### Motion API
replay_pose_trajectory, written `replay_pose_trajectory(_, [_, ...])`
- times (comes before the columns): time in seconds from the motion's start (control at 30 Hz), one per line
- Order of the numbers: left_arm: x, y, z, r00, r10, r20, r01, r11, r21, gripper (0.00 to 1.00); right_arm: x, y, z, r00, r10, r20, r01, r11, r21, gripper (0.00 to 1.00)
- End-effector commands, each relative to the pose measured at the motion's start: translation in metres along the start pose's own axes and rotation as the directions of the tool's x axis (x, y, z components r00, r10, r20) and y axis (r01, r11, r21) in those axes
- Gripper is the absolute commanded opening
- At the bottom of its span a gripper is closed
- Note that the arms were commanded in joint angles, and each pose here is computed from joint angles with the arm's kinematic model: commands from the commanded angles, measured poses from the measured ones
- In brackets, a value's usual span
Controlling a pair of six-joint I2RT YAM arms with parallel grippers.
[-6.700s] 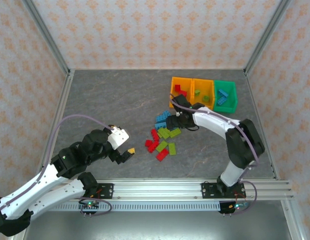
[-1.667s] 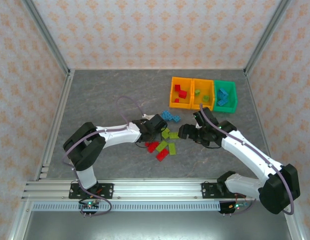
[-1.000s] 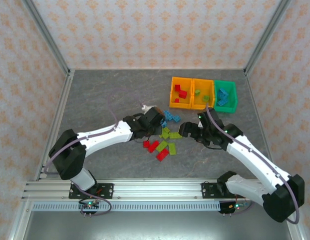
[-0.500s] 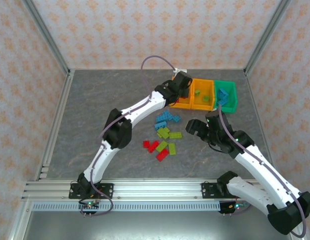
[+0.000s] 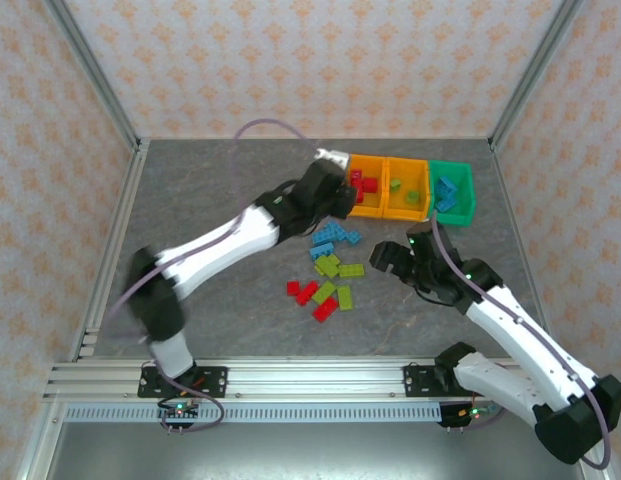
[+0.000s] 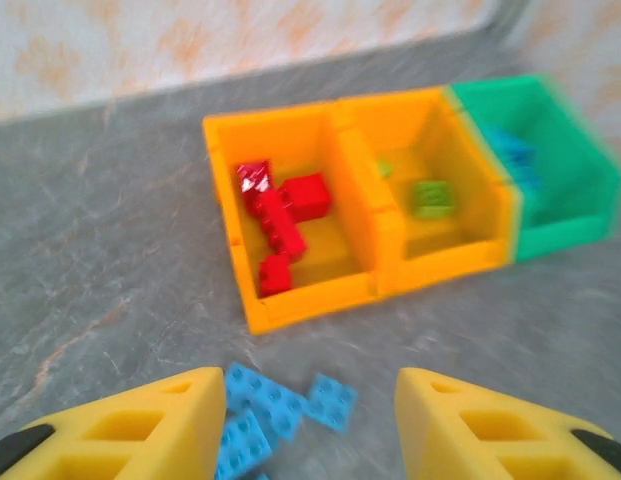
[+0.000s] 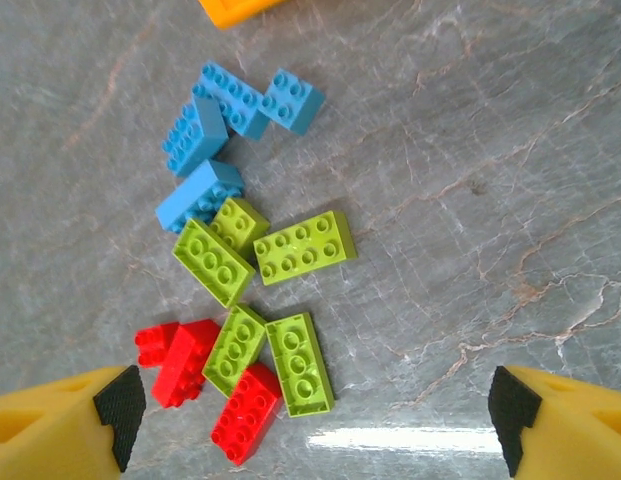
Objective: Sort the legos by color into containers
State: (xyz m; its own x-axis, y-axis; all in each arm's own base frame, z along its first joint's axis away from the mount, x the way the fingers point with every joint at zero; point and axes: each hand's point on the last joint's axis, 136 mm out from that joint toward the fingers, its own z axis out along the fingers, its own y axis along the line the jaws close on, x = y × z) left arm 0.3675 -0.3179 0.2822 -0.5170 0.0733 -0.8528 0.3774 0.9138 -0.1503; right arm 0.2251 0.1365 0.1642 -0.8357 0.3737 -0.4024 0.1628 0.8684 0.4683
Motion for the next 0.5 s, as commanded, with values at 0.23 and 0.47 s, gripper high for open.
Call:
replay_pose_trajectory(0.23, [0.063,0.051,-0.171,0.892,0.441,0.100,-0.446,0.894,0.044,0.63,0.029,0.021,0.082,0.953,-0.261,-0.152,0.283,0.947,0.151,0.92])
replay_pose_trajectory(0.47, [0.111,0.084,-0.175,0.718,0.688,0.105,-0.687,0.725,-0.049,0.96,0.050,0.071,0.107,0.865,-0.455,-0.212,0.474,0.880,0.043,0.89])
